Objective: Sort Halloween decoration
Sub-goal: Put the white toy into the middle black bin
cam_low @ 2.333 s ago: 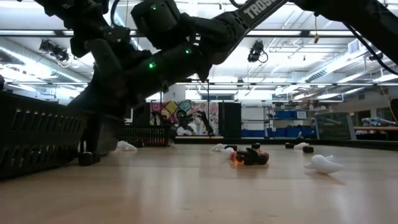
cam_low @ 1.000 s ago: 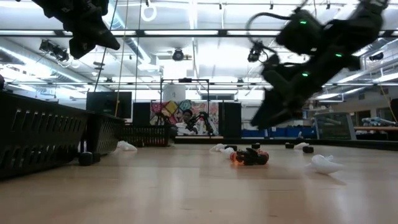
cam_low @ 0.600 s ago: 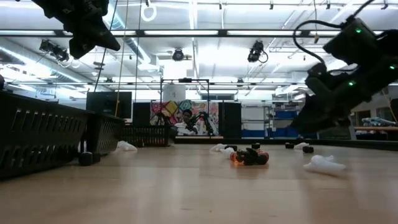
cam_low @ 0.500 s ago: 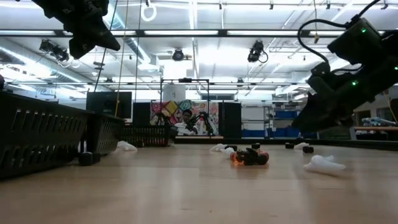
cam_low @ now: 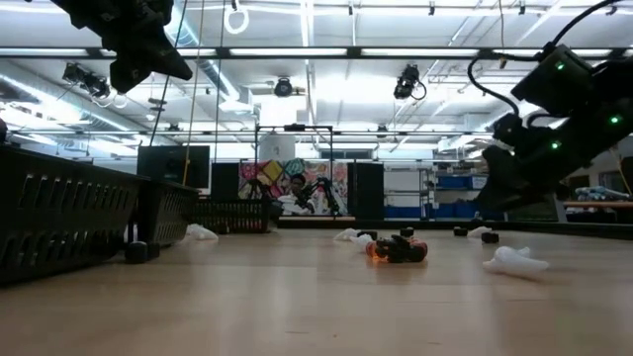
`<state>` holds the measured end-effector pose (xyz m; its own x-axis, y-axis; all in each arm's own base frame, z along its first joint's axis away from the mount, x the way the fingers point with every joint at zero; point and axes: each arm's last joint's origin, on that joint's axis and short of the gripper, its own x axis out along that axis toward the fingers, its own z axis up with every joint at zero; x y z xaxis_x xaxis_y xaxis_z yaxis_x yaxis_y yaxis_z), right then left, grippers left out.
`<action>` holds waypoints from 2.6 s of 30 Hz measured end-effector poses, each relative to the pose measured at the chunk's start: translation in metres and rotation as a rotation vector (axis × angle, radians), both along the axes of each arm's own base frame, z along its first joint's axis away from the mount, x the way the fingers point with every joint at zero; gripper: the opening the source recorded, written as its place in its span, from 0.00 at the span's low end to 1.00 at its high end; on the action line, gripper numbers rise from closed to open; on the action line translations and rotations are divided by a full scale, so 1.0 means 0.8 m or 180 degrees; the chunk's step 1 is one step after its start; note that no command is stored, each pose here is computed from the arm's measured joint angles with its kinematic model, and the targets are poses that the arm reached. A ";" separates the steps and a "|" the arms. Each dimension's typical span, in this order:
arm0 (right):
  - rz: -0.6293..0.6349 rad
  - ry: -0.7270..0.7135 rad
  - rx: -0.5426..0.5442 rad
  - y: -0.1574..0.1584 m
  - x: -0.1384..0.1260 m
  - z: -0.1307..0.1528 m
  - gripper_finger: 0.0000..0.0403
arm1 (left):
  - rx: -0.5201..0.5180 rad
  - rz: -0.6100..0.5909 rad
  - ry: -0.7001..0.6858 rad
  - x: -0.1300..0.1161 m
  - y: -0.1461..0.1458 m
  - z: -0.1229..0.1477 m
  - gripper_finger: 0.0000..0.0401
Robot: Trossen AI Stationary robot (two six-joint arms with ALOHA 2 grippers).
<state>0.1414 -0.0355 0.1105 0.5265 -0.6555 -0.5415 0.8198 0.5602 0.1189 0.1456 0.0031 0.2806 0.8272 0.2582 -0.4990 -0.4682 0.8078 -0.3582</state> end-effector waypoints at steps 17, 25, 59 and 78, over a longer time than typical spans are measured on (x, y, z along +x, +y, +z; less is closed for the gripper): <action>0.0040 0.0205 0.0212 -0.020 0.010 -0.024 0.61 | -0.0065 0.0052 -0.0023 0.000 0.000 0.000 0.02; 0.0181 0.0220 0.0280 -0.021 0.018 -0.034 0.57 | -0.0059 0.0048 -0.0020 0.000 0.000 0.000 0.02; 0.1809 -0.0521 0.0854 0.003 0.053 -0.012 0.18 | -0.0011 0.0019 0.0027 -0.001 0.000 -0.001 0.02; 0.2210 -0.0226 0.0408 0.012 0.064 -0.006 0.37 | -0.0047 0.0037 0.0025 -0.001 0.000 -0.001 0.02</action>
